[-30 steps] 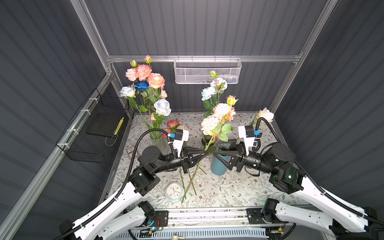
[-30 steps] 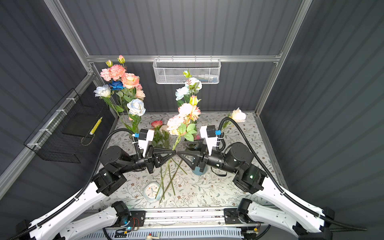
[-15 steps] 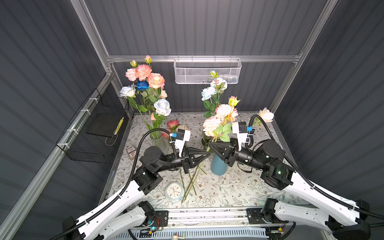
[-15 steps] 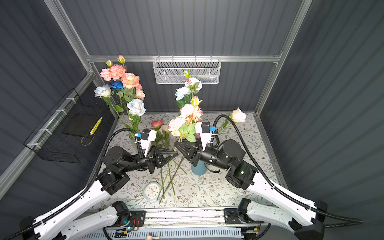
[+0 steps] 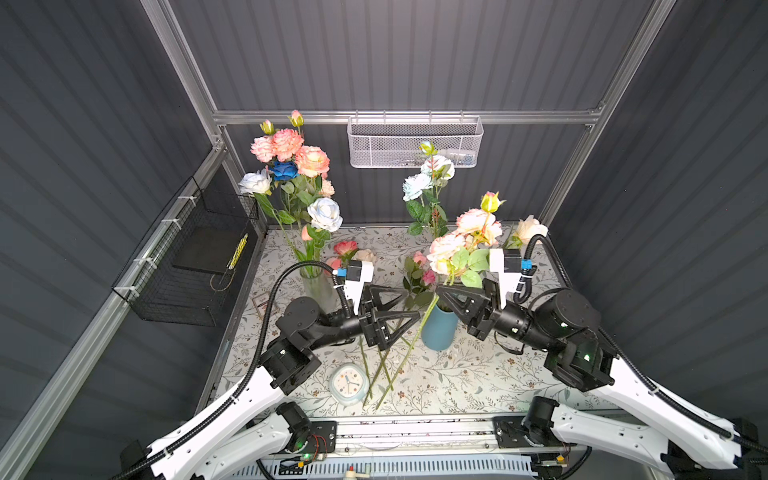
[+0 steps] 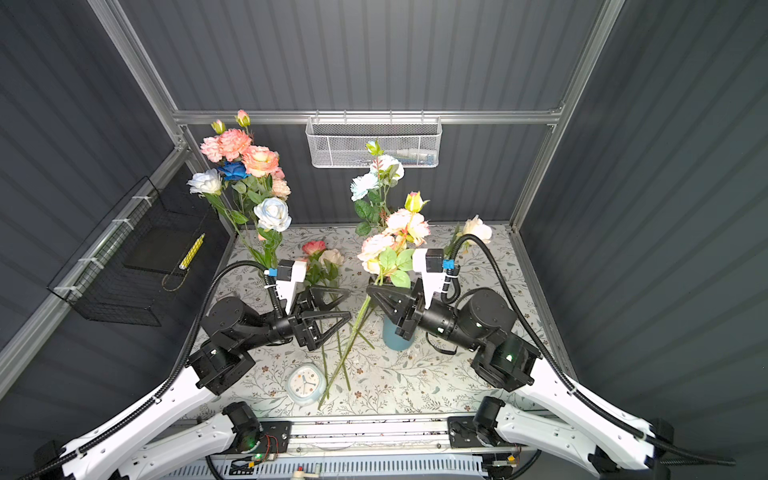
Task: Arrange the flowers into the vase
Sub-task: 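Pass the pink rose from the left gripper to the right gripper, then lower the pink rose stem into the teal vase with the right gripper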
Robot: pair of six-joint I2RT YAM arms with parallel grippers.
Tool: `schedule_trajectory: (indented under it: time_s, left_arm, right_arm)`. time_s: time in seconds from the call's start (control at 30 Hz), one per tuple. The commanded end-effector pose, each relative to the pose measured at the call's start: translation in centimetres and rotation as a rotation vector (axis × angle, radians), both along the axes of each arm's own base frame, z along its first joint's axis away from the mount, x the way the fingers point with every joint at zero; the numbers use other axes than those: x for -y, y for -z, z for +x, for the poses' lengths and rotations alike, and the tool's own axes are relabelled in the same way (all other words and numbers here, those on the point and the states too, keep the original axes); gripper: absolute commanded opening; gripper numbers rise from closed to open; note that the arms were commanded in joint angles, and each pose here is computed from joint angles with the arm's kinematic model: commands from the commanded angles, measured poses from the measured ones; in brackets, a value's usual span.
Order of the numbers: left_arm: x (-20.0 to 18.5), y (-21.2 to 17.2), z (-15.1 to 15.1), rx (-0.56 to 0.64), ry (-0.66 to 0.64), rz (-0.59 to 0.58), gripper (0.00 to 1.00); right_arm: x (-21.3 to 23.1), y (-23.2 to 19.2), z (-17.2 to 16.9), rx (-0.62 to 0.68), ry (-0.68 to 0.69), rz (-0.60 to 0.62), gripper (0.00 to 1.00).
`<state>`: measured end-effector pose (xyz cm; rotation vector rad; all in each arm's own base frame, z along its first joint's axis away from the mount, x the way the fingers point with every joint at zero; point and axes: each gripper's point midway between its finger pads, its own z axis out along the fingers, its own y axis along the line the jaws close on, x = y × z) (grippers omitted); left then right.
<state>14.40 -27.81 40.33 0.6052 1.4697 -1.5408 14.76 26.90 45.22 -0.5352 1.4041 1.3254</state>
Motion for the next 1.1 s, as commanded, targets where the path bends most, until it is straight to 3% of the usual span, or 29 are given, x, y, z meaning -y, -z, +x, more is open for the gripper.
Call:
schedule_trajectory:
  time_s: [0.0,0.23,0.37,0.67,1.07]
  left_arm:
    - [-2.0,1.1,1.8,-0.008,-0.179,0.032,1.0]
    - [-5.0,5.1,4.7,-0.108,-0.427,0.149,1.0]
    - [-5.6,8.6,5.9,-0.192,-0.499,0.244,1.0]
    - [-6.4,13.8,6.4,-0.297,-0.555,0.326,1.0]
    - [-6.6,15.3,6.6,-0.326,-0.57,0.35,1.0]
  right_arm:
    - [1.3,1.6,0.3,-0.001,0.065,-0.061,0.0]
    - [4.3,3.2,0.2,-0.001,0.171,-0.127,0.0]
    - [6.1,2.5,0.2,0.027,0.236,-0.147,0.0]
    - [9.8,-0.9,0.8,0.131,0.412,-0.188,0.0]
    - [10.6,-5.6,4.4,0.285,0.644,-0.333,0.0]
